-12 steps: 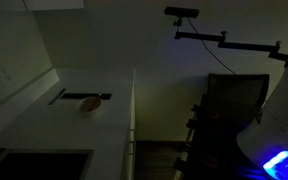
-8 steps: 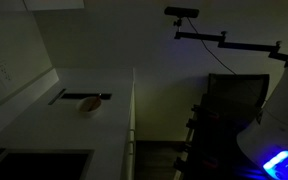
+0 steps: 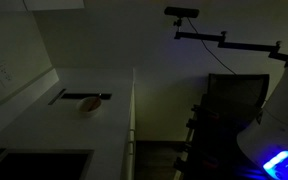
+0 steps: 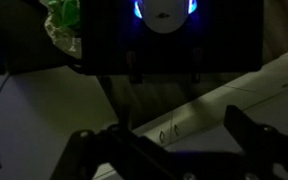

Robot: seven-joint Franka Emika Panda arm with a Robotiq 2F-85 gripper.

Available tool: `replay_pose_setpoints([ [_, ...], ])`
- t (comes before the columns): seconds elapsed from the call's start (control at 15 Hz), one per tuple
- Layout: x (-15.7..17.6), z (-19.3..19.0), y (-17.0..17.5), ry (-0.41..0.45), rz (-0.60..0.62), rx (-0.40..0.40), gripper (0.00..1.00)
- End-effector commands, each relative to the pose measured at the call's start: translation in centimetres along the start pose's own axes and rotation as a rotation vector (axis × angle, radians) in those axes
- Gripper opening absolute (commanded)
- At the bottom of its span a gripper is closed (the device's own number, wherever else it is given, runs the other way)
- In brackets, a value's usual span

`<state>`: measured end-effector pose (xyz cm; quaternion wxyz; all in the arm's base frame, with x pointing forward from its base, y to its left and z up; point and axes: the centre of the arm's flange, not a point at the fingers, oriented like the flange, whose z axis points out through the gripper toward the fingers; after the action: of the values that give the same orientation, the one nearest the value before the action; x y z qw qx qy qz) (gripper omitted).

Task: Remove the marker from the bowl and put it on the table

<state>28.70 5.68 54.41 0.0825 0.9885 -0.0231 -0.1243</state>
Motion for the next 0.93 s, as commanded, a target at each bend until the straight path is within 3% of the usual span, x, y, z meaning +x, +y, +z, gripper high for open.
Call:
replay_pose_setpoints([
  [0.0,4.0,0.1,-0.7,0.021,-0.009,0.015,1.0],
  [0.27,12.9,1.8,-1.8,0.113,-0.075,-0.016,1.0],
  [0.47,20.0,4.2,-2.5,0.119,-0.189,-0.07,1.0],
  [0.87,30.1,9.9,-3.7,0.01,-0.439,-0.174,1.0],
])
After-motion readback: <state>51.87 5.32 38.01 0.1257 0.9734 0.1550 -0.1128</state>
